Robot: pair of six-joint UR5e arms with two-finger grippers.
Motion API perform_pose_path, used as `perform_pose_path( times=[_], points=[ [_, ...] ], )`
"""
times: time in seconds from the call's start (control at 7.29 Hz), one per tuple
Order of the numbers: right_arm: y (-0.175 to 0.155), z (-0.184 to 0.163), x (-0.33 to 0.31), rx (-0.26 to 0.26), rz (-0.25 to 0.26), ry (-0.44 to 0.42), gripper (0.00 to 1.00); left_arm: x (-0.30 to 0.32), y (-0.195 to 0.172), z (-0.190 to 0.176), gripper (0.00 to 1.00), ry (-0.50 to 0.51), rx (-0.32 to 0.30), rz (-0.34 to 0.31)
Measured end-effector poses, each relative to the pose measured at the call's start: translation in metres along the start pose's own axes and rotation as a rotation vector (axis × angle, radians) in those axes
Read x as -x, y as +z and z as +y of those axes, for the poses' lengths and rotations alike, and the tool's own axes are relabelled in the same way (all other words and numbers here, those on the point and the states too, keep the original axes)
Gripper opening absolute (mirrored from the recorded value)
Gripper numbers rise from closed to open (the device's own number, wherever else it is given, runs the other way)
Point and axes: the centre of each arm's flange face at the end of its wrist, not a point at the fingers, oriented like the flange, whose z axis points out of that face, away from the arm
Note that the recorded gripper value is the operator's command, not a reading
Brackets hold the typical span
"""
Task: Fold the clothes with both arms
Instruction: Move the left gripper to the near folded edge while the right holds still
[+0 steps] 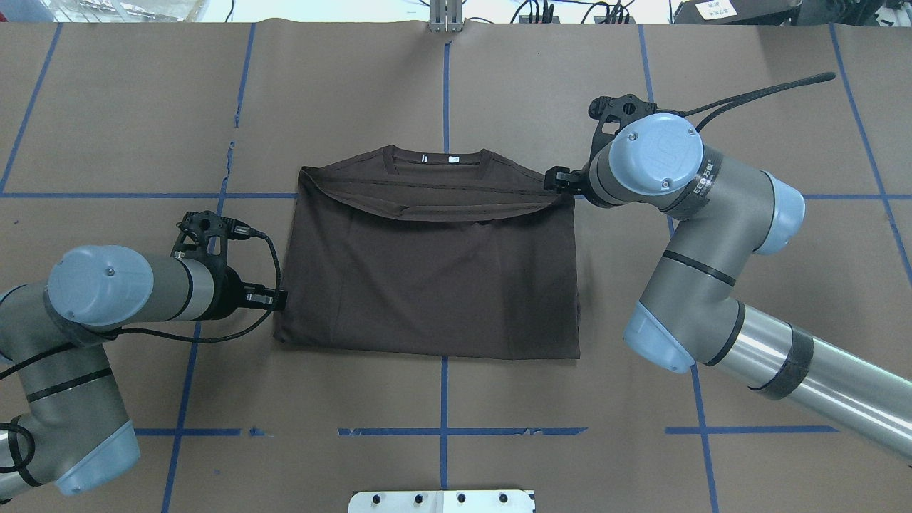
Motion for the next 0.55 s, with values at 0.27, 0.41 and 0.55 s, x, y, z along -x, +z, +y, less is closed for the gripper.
perform_pose_path(
  times=[0.27,0.41,0.55],
  points=[
    [0.001,0.000,0.000,-0.001,0.002,0.000,1.00,-0.013,0.003,0.017,0.50,-0.018,0.023,0.020],
    [0.001,0.000,0.000,-0.002,0.004,0.002,1.00,-0.019,0.005,0.025,0.33,-0.029,0.035,0.025],
    [0.001,0.000,-0.001,-0.004,0.005,0.005,1.00,-0.023,0.007,0.030,0.19,-0.041,0.043,0.028]
  ],
)
